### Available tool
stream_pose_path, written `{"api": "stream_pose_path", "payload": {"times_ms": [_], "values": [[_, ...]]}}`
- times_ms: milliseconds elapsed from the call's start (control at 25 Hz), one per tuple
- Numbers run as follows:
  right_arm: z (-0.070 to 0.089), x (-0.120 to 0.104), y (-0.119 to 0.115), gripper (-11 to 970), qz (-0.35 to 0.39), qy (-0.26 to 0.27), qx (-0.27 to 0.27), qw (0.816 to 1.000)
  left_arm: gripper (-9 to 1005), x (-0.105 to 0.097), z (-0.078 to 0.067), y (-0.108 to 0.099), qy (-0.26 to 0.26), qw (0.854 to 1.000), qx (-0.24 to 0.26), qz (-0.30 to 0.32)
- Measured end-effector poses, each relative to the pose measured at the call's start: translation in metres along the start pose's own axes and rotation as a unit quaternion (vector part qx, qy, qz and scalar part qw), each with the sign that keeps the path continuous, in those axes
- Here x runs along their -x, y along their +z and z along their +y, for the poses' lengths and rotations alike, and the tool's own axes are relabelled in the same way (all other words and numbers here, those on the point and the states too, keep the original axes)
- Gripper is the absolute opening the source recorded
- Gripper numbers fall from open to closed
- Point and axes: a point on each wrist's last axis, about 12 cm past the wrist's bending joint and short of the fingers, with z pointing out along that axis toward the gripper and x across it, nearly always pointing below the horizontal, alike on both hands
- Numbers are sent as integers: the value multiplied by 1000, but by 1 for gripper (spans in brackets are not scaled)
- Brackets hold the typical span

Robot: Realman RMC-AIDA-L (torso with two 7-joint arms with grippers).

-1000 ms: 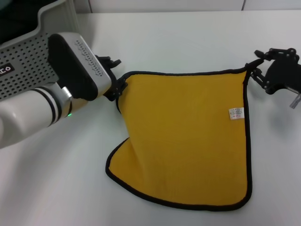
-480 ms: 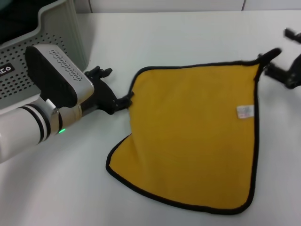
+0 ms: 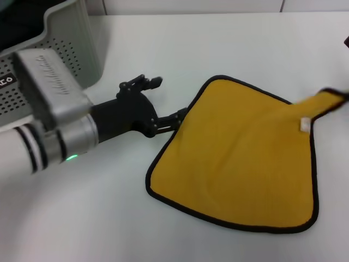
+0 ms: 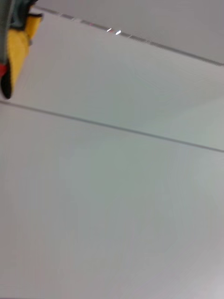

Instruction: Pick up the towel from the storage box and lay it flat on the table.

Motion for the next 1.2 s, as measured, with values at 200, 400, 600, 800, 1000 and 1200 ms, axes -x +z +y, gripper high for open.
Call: {"api": "stream_pose_path", "payload": {"times_ms": [200, 400, 600, 800, 1000, 1200], "values": [[2, -1, 2, 855, -2, 8, 6, 1000, 856, 0, 3, -26, -22, 994, -45, -100], [12, -2, 10, 853, 11, 53, 68, 996, 856, -3, 1, -39, -49, 982, -105, -149], [32, 7, 22, 851, 37, 118, 239, 963, 854, 3, -7, -52, -55, 959, -198, -195], [45, 22, 28, 849, 75, 149, 352, 921, 852, 5, -11, -60, -58, 948, -244, -196], [51, 28, 32, 846, 86, 157, 386, 905, 849, 3, -13, -61, -63, 945, -263, -184], [54, 33, 29, 844, 76, 165, 405, 896, 847, 3, -14, -62, -71, 943, -269, -181]]}}
